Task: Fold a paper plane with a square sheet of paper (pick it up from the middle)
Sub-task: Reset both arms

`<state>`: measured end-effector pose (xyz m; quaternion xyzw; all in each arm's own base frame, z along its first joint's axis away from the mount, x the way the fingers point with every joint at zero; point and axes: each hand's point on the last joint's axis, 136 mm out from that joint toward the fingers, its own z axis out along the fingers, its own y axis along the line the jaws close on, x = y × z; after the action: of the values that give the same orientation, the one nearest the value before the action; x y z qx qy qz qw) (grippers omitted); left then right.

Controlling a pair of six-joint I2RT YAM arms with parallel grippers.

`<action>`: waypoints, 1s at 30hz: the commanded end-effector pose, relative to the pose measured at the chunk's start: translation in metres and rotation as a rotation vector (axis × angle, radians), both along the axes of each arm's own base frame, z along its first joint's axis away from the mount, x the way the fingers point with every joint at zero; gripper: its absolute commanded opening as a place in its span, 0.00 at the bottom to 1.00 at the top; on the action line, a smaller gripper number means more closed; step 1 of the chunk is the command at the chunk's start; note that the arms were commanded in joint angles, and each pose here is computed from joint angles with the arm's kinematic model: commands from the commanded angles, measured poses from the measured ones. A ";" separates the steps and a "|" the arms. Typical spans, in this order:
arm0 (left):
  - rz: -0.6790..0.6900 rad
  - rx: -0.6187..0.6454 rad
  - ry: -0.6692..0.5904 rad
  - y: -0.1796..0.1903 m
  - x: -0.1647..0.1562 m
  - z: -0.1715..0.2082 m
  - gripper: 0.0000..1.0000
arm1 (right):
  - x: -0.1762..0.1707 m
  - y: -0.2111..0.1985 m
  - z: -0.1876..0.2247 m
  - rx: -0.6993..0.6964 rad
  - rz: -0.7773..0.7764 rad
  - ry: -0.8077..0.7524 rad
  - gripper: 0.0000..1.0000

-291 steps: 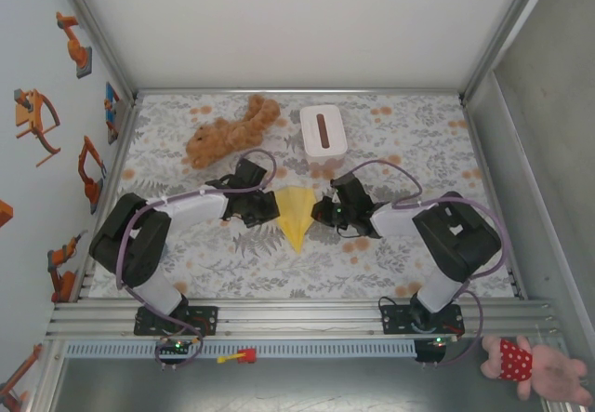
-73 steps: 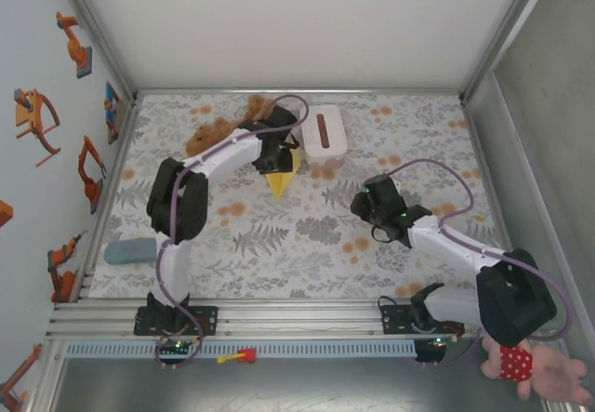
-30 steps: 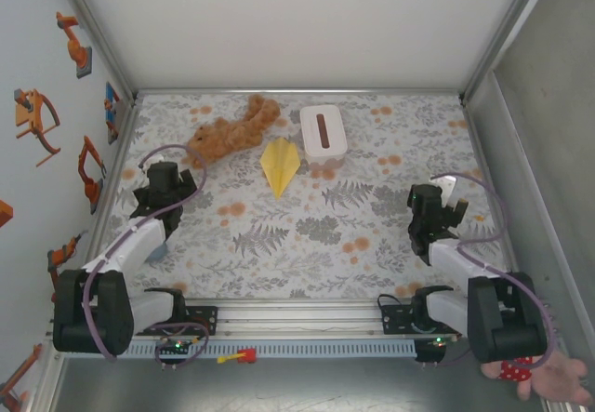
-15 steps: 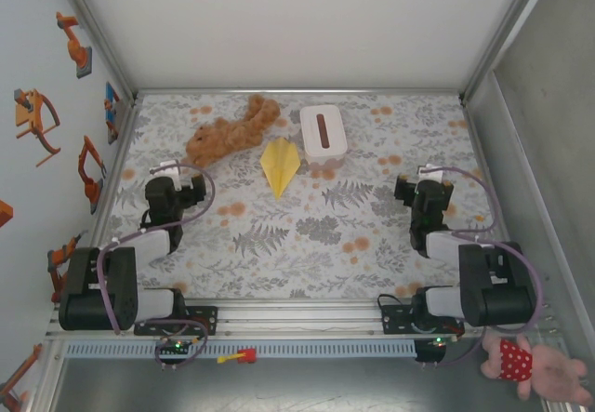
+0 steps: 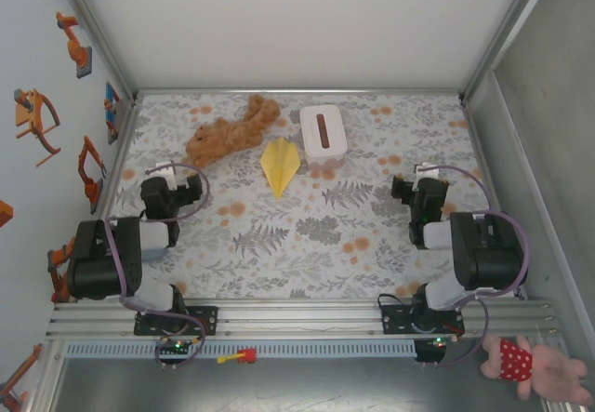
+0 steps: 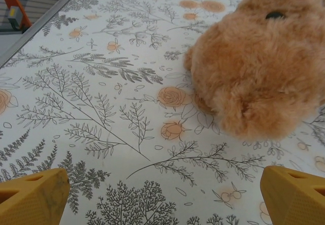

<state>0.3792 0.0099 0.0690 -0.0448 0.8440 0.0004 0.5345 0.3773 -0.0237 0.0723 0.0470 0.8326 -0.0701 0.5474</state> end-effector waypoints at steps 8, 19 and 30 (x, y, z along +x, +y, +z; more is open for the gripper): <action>0.037 0.067 -0.041 0.000 0.016 0.015 0.96 | 0.013 -0.009 0.019 0.009 -0.040 -0.065 0.99; 0.037 0.068 -0.039 -0.001 0.016 0.016 0.96 | 0.013 -0.009 0.019 0.011 -0.040 -0.065 0.99; 0.034 0.064 -0.031 -0.001 0.016 0.014 0.96 | 0.013 -0.008 0.018 0.017 -0.033 -0.061 0.99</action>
<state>0.3897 0.0069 0.0752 -0.0408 0.8398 0.0337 0.5404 0.3811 -0.0285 0.0776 0.0568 0.8280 -0.0734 0.5530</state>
